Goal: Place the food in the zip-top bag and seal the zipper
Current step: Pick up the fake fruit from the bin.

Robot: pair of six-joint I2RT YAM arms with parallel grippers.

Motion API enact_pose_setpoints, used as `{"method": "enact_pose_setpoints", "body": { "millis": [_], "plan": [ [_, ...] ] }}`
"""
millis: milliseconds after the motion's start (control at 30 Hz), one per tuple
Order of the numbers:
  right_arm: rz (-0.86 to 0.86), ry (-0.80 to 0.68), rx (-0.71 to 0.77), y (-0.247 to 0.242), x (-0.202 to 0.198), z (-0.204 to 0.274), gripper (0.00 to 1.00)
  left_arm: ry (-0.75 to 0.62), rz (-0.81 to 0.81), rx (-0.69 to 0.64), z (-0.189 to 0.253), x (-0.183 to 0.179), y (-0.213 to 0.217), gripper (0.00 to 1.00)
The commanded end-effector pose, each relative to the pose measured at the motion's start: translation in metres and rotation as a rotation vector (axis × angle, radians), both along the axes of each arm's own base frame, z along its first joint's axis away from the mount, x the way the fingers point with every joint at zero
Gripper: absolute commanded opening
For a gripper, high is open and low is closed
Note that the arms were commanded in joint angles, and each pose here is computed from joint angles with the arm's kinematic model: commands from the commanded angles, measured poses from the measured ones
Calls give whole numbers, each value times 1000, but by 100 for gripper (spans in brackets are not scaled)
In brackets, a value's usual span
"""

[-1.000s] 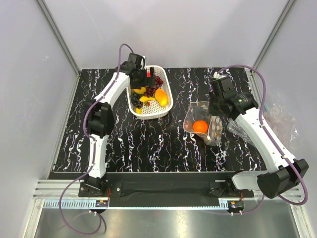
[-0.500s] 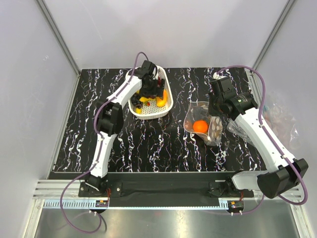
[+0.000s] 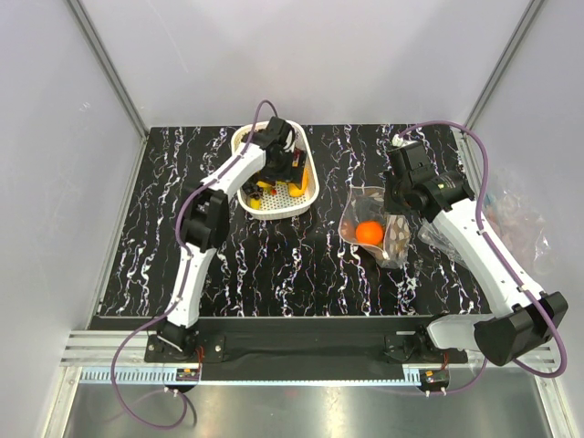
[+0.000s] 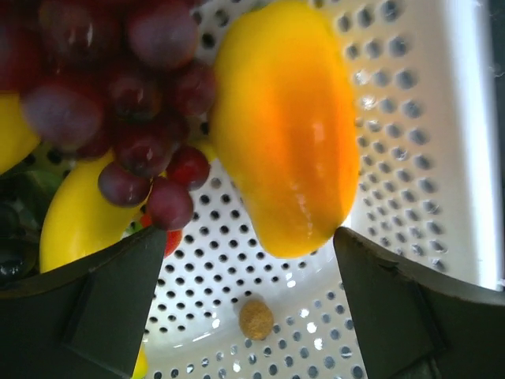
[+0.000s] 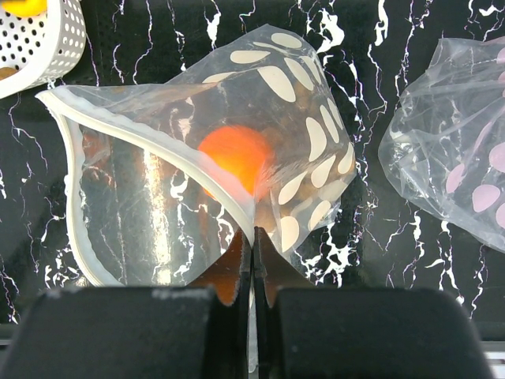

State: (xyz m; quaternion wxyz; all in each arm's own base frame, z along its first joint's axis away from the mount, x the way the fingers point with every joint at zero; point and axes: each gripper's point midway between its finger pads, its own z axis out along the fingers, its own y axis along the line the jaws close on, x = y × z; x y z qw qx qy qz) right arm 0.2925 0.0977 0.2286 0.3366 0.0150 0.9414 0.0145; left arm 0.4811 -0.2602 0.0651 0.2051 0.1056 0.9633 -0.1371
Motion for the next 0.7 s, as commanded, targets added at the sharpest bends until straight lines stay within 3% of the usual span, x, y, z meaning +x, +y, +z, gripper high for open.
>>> {"method": "enact_pose_setpoints", "body": {
  "millis": [0, 33, 300, 433, 667],
  "plan": [
    [21, -55, 31, 3, 1, 13, 0, -120, 68, 1, 34, 2, 12, 95],
    [21, -54, 33, 3, 1, 13, 0, -193, 74, -30, 60, 6, 12, 95],
    [29, -49, 39, 5, 0, 12, 0, -214, 89, 22, 70, -21, 30, 97],
    [37, -48, 45, 7, 2, 13, 0, -291, 80, -2, 98, -19, 31, 97],
    [42, -44, 40, 8, 3, 11, 0, -355, 184, 222, 117, -27, 70, 98]
  ]
}}
